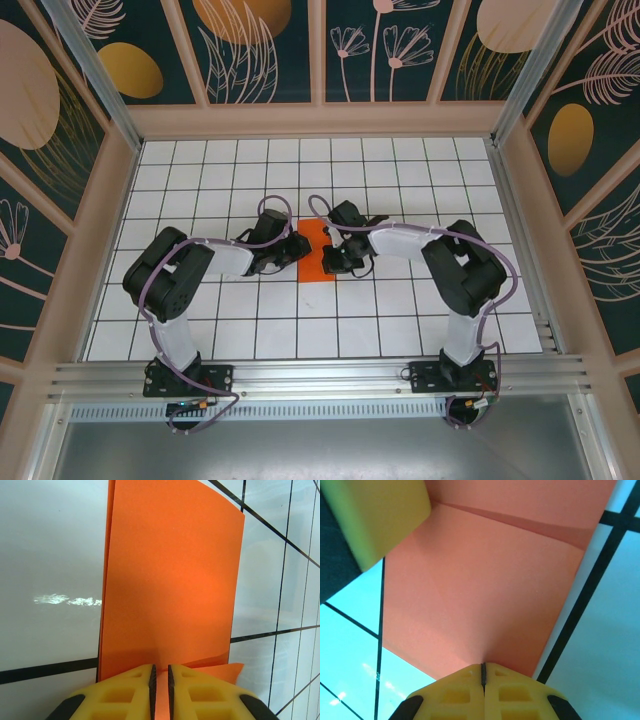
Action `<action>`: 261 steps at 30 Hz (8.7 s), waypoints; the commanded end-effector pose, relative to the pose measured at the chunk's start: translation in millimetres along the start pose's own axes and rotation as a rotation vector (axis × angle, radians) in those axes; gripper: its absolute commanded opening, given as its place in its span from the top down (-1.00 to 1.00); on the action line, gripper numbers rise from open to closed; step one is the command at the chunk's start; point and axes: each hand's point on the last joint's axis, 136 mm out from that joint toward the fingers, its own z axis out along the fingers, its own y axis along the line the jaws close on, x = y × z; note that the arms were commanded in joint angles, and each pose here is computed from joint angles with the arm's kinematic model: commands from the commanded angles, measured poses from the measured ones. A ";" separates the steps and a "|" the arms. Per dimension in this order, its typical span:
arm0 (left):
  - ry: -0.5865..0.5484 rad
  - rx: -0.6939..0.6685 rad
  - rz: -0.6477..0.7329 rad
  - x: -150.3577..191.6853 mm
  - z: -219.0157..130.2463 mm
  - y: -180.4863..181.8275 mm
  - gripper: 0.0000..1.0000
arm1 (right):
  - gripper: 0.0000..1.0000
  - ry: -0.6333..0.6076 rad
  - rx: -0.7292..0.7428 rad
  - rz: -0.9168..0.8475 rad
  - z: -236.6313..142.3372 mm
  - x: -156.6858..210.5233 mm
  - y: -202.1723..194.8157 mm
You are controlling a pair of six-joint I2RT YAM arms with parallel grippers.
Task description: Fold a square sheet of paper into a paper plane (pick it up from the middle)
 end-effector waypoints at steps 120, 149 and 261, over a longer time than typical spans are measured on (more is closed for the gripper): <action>-0.051 -0.039 -0.117 11.2 -29.8 -9.5 0.23 | 0.60 -0.312 -0.207 -0.011 -50.0 -71.5 19.4; -0.011 -0.059 -0.134 14.4 -12.0 -10.8 0.04 | 0.62 -0.216 -0.112 0.062 -4.5 -59.7 -19.4; -0.197 -0.627 0.463 -40.7 -28.9 -35.2 0.32 | -0.84 -0.690 0.030 0.358 -167.1 -78.5 -106.4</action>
